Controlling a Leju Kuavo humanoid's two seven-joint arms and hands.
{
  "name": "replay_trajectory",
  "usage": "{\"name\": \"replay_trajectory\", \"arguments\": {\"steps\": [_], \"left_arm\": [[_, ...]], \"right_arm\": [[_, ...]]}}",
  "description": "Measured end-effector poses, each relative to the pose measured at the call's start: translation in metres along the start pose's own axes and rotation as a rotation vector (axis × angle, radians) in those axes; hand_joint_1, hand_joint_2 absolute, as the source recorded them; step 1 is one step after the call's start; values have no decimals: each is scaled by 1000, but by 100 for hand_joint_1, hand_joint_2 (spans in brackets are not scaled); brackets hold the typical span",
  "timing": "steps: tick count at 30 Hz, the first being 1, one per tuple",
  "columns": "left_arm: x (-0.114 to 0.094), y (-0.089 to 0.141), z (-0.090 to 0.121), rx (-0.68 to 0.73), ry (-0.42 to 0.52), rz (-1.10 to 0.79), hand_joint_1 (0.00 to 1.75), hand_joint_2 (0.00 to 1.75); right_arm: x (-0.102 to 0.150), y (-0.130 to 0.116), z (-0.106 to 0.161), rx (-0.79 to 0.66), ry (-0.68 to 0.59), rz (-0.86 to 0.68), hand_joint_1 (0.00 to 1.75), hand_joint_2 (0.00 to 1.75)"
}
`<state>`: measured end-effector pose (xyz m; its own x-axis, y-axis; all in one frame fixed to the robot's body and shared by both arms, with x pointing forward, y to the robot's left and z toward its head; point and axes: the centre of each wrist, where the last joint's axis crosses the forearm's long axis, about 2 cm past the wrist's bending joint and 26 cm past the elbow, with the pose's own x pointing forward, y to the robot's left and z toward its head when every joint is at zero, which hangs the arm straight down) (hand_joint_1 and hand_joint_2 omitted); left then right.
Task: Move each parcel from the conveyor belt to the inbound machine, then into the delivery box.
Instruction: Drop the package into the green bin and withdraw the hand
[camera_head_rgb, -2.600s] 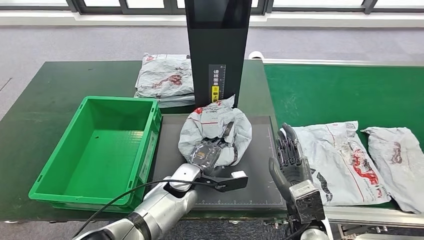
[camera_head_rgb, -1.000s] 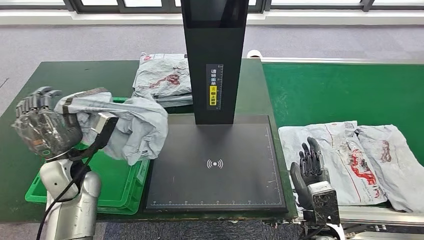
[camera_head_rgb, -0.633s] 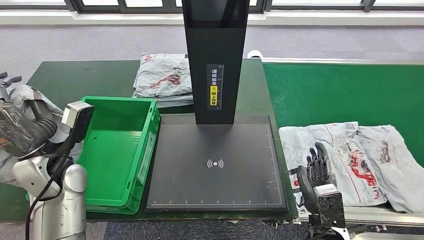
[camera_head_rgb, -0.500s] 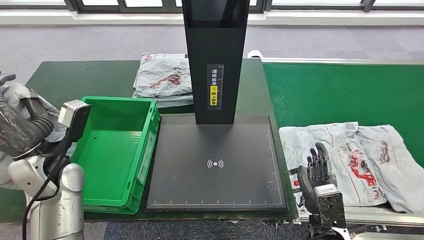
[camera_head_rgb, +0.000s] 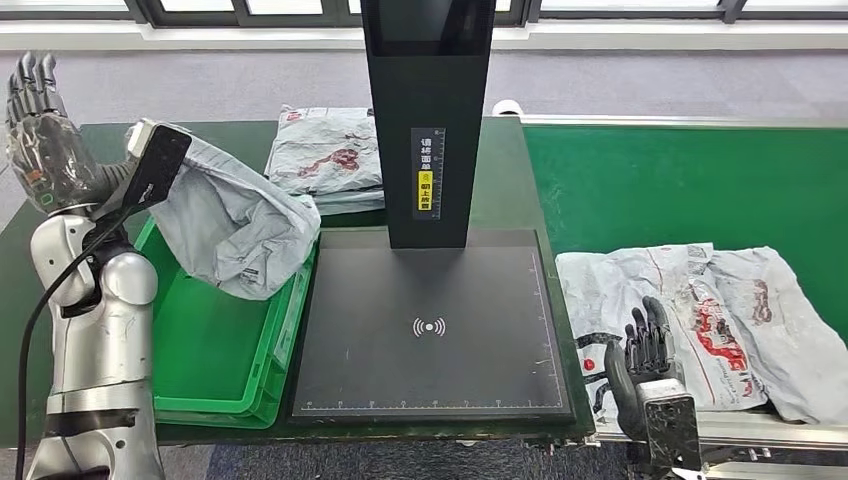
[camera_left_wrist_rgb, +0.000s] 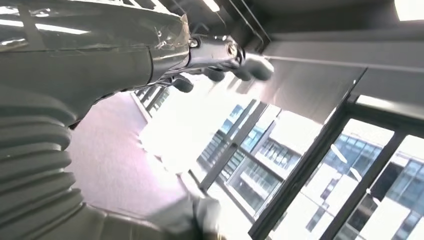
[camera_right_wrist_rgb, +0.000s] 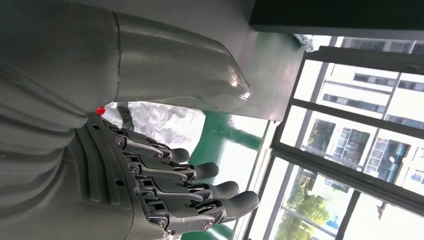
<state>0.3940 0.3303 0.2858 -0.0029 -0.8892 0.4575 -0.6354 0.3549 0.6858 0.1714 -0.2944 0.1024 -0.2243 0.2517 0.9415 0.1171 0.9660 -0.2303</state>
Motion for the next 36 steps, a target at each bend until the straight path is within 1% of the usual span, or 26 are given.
{"name": "replay_trajectory", "arguments": {"steps": [5, 8, 10, 12, 15, 18, 21, 24, 29, 31, 33, 35, 36], "left_arm": [[-7, -10, -6, -113, 16, 45, 0, 0], [-13, -22, -9, -213, 35, 75, 0, 0], [-17, -30, -10, -276, 70, 59, 0, 0], [-24, -37, -13, -341, 142, -17, 0, 0], [-49, -47, -15, -425, 291, -238, 0, 0], [-86, -52, -11, -495, 404, -464, 0, 0], [-124, -52, 2, -592, 480, -653, 0, 0], [-152, -51, 16, -679, 523, -738, 0, 0], [-180, -43, 27, -787, 581, -820, 0, 0], [-191, -37, 29, -801, 610, -856, 0, 0], [-199, -30, 28, -780, 633, -896, 0, 0], [-204, -21, 25, -711, 642, -931, 0, 0], [-203, -17, 22, -661, 632, -939, 0, 0]], "right_arm": [[0, -2, 1, 1, 4, 1, 0, 175], [0, -2, 1, 2, 12, 2, 0, 175], [0, -3, 1, 6, 20, 5, 0, 175], [0, -3, 1, 15, 30, 9, 0, 175], [0, -3, -1, 32, 37, 13, 0, 175], [0, -3, -1, 42, 35, 11, 0, 175], [-1, -5, -1, 49, 32, 10, 0, 175], [-4, -6, -1, 54, 33, 12, 0, 175], [-7, -9, -1, 65, 30, 17, 0, 175], [-8, -10, -1, 74, 31, 20, 0, 175], [-10, -11, 0, 81, 34, 22, 0, 175], [-10, -12, 2, 82, 40, 24, 0, 175], [-11, -12, 4, 81, 45, 25, 0, 175]]}}
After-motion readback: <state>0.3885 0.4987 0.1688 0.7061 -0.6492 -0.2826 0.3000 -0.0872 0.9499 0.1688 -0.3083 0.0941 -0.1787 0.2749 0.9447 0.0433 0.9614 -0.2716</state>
